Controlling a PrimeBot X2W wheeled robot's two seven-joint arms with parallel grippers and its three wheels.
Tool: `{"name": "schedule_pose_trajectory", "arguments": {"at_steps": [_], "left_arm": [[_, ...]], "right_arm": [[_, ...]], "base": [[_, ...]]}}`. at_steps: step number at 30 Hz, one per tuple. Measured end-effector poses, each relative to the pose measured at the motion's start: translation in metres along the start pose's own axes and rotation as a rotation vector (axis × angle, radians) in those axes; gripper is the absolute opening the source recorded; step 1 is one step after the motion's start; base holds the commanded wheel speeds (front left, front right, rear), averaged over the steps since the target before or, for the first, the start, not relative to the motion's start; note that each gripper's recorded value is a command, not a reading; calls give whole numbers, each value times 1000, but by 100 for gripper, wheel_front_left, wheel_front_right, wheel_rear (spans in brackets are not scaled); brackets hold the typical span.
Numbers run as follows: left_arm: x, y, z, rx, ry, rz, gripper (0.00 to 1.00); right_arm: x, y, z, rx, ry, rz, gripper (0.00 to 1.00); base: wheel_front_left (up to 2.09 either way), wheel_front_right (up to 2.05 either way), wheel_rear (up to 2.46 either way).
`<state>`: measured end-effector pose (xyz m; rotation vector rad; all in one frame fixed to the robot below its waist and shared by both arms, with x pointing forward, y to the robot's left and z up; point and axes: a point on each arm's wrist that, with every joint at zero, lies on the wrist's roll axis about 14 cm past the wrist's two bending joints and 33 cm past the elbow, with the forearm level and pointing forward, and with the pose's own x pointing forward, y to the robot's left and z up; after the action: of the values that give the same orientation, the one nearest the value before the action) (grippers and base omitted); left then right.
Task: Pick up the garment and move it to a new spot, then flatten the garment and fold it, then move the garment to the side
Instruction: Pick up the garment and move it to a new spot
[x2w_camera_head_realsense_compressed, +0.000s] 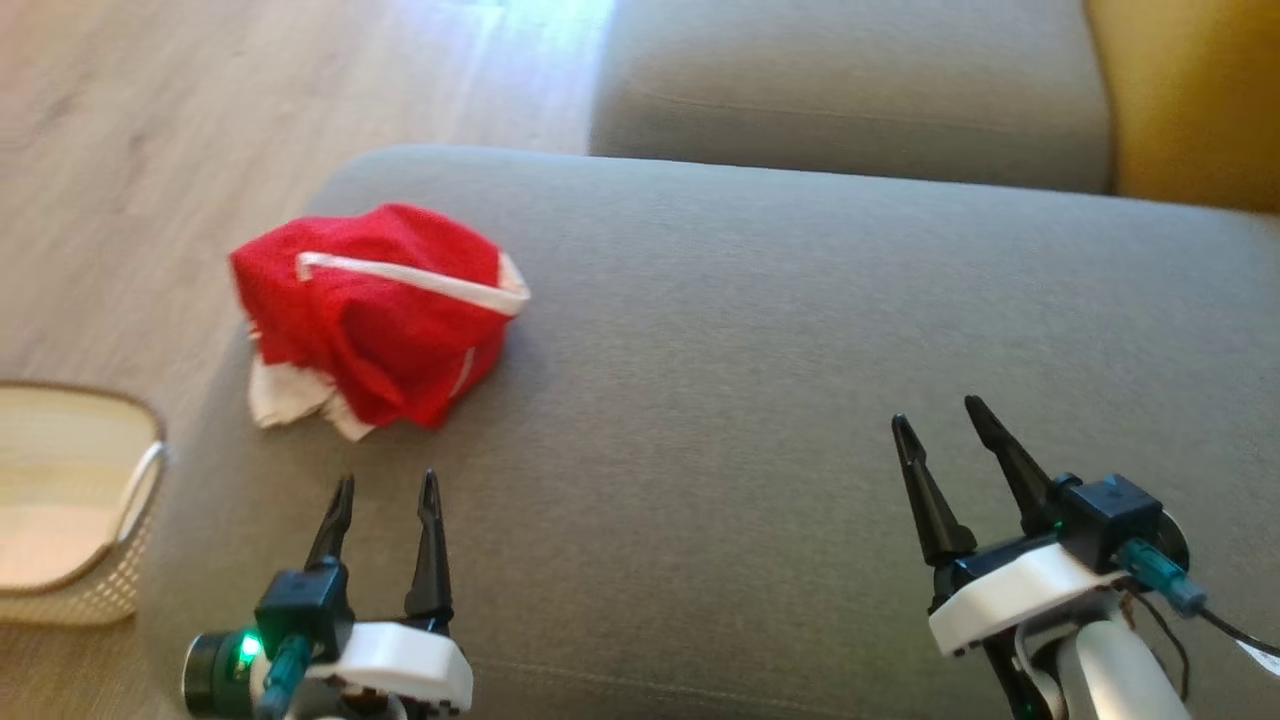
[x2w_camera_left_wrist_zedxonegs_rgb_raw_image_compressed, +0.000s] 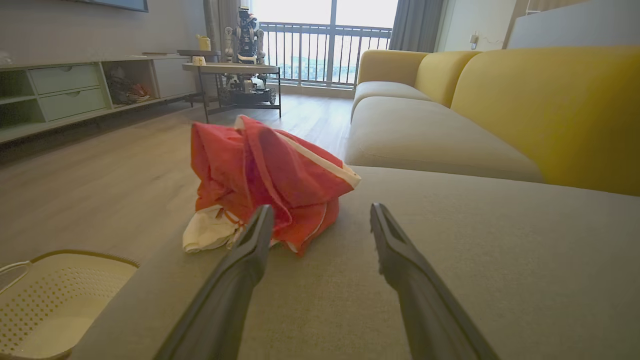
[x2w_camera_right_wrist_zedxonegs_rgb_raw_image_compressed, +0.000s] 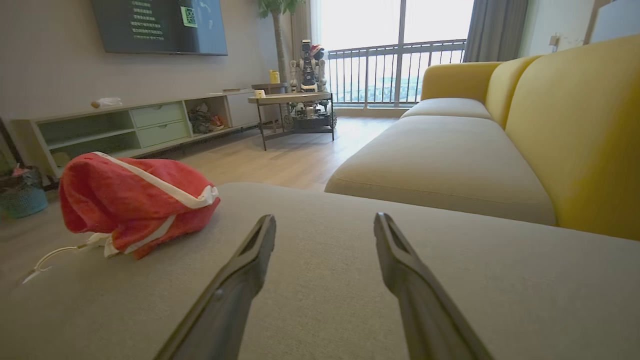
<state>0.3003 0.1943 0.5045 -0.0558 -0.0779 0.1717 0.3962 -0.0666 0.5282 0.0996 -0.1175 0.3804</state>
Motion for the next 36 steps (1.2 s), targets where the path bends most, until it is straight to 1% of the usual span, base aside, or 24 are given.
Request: {"name": "schedule_pose_trajectory", "arguments": {"at_steps": [8,15,22,27,32,36], "left_arm": [[-29,40,-1,7,1,128,100],[-47,62,0,4,-6,204,100],[-54,70,2,10,-14,232,100],[-55,74,2,12,-12,243,100],[-54,77,2,15,-13,250,100],[-50,79,3,22,-11,250,100]], "right_arm": [[13,44,-8,30,23,129,100],[20,73,-9,43,29,211,100],[21,86,-10,47,32,248,100],[21,88,-13,58,41,253,100],[21,85,-12,64,40,245,100],[21,73,-15,68,45,209,100]], "base": [[0,0,0],[0,0,0],[0,0,0],[0,0,0],[0,0,0],[0,0,0]]}}
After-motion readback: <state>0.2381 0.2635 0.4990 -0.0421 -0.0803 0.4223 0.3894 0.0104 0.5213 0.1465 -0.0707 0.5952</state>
